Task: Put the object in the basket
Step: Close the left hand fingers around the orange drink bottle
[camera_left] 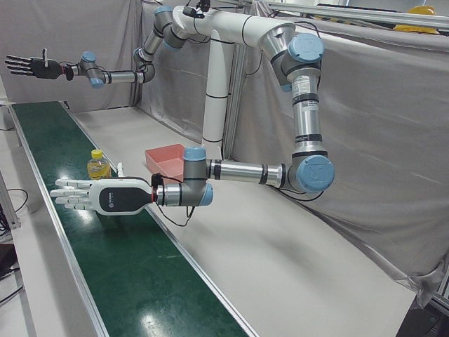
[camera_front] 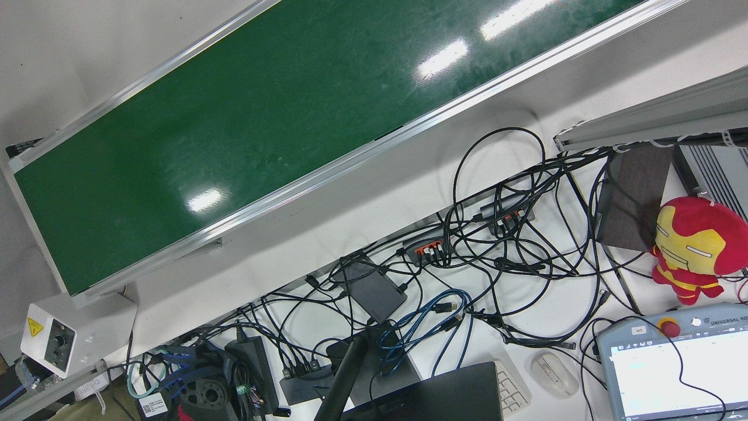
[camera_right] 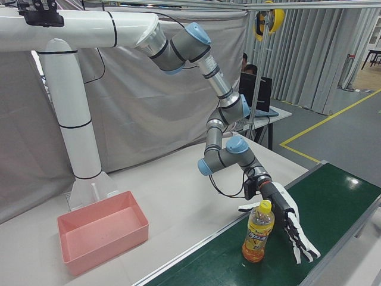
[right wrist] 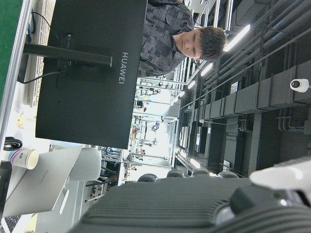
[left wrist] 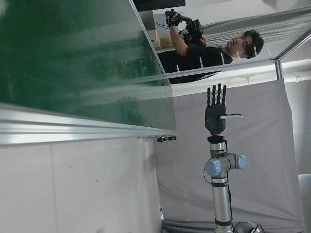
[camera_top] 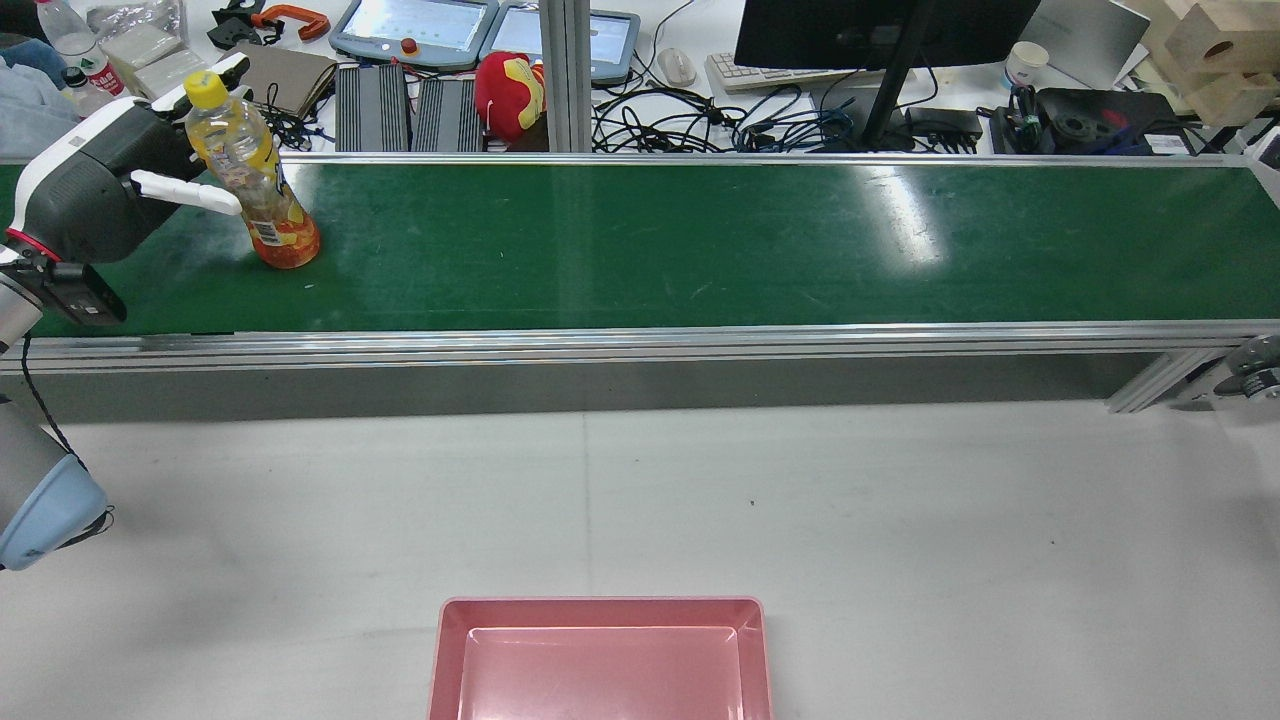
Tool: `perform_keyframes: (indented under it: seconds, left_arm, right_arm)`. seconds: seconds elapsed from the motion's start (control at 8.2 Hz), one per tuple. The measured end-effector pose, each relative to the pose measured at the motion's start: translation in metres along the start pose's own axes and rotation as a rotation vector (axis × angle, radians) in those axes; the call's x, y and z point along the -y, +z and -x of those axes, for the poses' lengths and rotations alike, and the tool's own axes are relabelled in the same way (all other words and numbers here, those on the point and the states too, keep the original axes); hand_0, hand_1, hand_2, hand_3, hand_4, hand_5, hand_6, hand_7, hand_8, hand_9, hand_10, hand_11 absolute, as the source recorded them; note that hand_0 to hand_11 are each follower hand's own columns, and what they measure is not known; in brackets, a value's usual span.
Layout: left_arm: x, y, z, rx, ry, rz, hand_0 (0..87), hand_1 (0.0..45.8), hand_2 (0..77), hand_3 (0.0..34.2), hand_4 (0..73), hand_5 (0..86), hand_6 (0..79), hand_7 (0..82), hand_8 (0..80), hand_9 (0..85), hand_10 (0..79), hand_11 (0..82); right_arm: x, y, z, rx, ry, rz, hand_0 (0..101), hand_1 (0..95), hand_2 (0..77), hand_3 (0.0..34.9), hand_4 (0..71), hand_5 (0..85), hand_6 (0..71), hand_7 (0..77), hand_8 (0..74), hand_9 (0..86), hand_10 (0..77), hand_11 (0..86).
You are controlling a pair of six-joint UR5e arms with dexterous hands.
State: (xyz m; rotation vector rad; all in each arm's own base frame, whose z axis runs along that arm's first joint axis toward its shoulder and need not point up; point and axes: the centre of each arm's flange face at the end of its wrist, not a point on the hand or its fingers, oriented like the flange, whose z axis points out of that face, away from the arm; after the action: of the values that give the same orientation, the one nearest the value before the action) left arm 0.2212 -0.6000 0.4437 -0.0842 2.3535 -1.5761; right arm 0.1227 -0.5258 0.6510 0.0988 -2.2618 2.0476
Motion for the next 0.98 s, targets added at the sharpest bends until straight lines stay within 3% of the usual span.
perform_keyframes:
  seconds: [0.73,0.85,0.98]
  left_arm:
    - [-0.04,0.022,0.03,0.043,-0.03,0.018,59.8,18.0,0.0,0.3,12.5,9.3,0.5,0.5,4.9,6.5,7.6,13.6]
    - [-0.048,0.027,0.028,0.045,-0.028,0.006,59.9,21.3,0.0,0.1,14.7,21.3,6.0,7.1,17.5,20.7,21.3,30.0]
    - [-0.055,0.031,0.025,0.046,-0.024,-0.003,61.6,22.9,10.9,0.0,20.7,49.1,20.2,36.0,33.8,48.5,40.9,48.5]
  right_arm:
    - [0.0,0.0,0.0,0.001,0.0,0.0,0,0.0,0.5,0.2,0.0,0.0,0.0,0.5,0.0,0.0,0.0,0.0]
    - [0.0,0.0,0.0,0.001,-0.001,0.0,0,0.0,0.5,0.1,0.0,0.0,0.0,0.5,0.0,0.0,0.0,0.0]
    - [0.0,0.0,0.0,0.0,-0.001,0.0,0,0.0,0.0,0.1,0.0,0.0,0.0,0.5,0.0,0.0,0.0,0.0]
